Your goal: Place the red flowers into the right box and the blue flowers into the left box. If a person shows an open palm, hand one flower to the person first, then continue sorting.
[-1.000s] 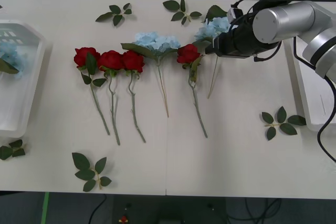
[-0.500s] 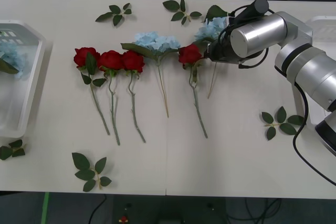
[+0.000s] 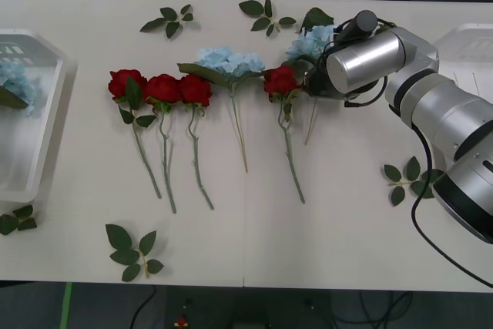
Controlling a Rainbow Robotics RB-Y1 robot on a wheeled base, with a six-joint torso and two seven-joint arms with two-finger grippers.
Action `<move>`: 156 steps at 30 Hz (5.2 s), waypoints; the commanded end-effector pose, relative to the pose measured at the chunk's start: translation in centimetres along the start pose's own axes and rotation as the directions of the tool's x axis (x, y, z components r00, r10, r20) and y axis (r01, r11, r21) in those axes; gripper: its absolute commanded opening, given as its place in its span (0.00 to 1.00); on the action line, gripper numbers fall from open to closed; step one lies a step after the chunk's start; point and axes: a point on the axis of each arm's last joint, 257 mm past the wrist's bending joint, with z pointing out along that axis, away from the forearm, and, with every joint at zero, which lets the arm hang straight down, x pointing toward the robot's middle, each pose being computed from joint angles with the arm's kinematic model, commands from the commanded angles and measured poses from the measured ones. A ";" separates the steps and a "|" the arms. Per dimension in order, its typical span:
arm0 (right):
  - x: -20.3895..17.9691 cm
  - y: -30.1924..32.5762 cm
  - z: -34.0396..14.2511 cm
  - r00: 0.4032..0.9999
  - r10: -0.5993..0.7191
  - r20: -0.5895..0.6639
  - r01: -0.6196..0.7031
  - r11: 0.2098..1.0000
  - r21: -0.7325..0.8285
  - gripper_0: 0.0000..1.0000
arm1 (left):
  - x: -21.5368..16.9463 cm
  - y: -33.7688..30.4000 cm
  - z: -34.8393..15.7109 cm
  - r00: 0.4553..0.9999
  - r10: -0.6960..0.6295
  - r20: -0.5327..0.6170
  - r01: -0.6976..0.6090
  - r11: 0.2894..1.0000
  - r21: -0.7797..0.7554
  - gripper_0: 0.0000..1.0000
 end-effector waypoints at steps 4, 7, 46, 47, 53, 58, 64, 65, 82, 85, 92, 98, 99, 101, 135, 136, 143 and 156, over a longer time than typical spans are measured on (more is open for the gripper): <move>-3.2 3.2 -1.4 0.998 0.017 0.061 -0.015 1.000 -0.021 0.00 | 0.3 -1.2 0.5 0.994 0.107 0.001 -0.107 0.994 0.011 1.00; -3.3 3.1 -1.4 0.998 0.015 0.062 -0.014 1.000 -0.020 0.00 | 0.2 -2.0 0.5 0.994 0.113 0.004 -0.113 0.993 0.025 1.00; -5.9 1.6 -6.6 0.966 -0.198 0.166 0.228 0.956 -0.183 0.00 | -0.5 -3.9 0.3 0.991 0.130 0.021 -0.131 0.989 0.062 1.00; -6.0 1.6 -7.3 0.961 -0.213 0.178 0.247 0.949 -0.195 0.00 | -0.5 -3.9 0.3 0.991 0.130 0.021 -0.131 0.989 0.062 1.00; -5.7 1.1 -10.9 0.931 -0.276 0.238 0.333 0.911 -0.245 0.00 | -0.5 -3.9 0.3 0.991 0.130 0.021 -0.131 0.989 0.062 1.00; -6.3 2.5 -14.2 0.903 -0.243 0.354 0.361 0.877 -0.319 0.00 | -0.5 -3.9 0.3 0.991 0.130 0.021 -0.131 0.989 0.062 1.00; -8.0 6.7 -18.6 0.823 -0.131 0.553 0.406 0.817 -0.410 0.00 | -0.5 -3.9 0.3 0.991 0.130 0.021 -0.131 0.989 0.062 1.00; -8.5 7.3 -19.4 0.803 -0.103 0.586 0.412 0.807 -0.424 0.00 | -0.5 -3.9 0.3 0.991 0.130 0.021 -0.131 0.989 0.062 1.00; -15.0 12.2 -31.0 0.407 0.128 0.904 0.577 0.732 -0.363 0.00 | -0.5 -3.9 0.3 0.991 0.130 0.021 -0.131 0.989 0.062 1.00; -15.8 12.9 -32.0 0.322 0.087 0.943 0.616 0.737 -0.278 0.00 | -0.5 -3.9 0.3 0.991 0.130 0.021 -0.131 0.989 0.062 1.00; -17.0 14.0 -31.6 0.229 0.013 0.973 0.644 0.747 -0.162 0.00 | -0.5 -3.9 0.3 0.991 0.130 0.021 -0.131 0.989 0.062 1.00; -17.9 14.6 -31.0 0.209 0.000 0.978 0.640 0.757 -0.137 0.00 | -0.5 -3.9 0.3 0.991 0.130 0.021 -0.131 0.989 0.062 1.00; -17.9 14.6 -31.0 0.208 -0.003 0.978 0.640 0.757 -0.134 0.00 | -0.5 -3.9 0.3 0.991 0.130 0.021 -0.131 0.989 0.062 1.00; -18.2 14.7 -30.9 0.206 -0.004 0.978 0.638 0.759 -0.131 0.00 | -0.5 -3.9 0.3 0.991 0.130 0.021 -0.131 0.989 0.062 1.00; -18.2 15.0 -31.1 0.210 0.008 0.978 0.636 0.758 -0.143 1.00 | -0.5 -3.9 0.3 0.991 0.130 0.021 -0.131 0.989 0.062 1.00; -18.1 15.0 -31.0 0.211 0.008 0.977 0.636 0.758 -0.144 1.00 | -0.5 -3.9 0.3 0.991 0.130 0.021 -0.131 0.989 0.062 1.00; -18.0 15.0 -30.9 0.211 0.006 0.977 0.637 0.757 -0.143 1.00 | -0.5 -3.9 0.3 0.991 0.130 0.021 -0.131 0.989 0.062 1.00; -15.7 14.2 -28.9 0.279 -0.048 0.959 0.668 0.727 -0.158 1.00 | 0.9 -4.4 1.1 0.992 0.129 0.001 -0.128 0.989 0.074 1.00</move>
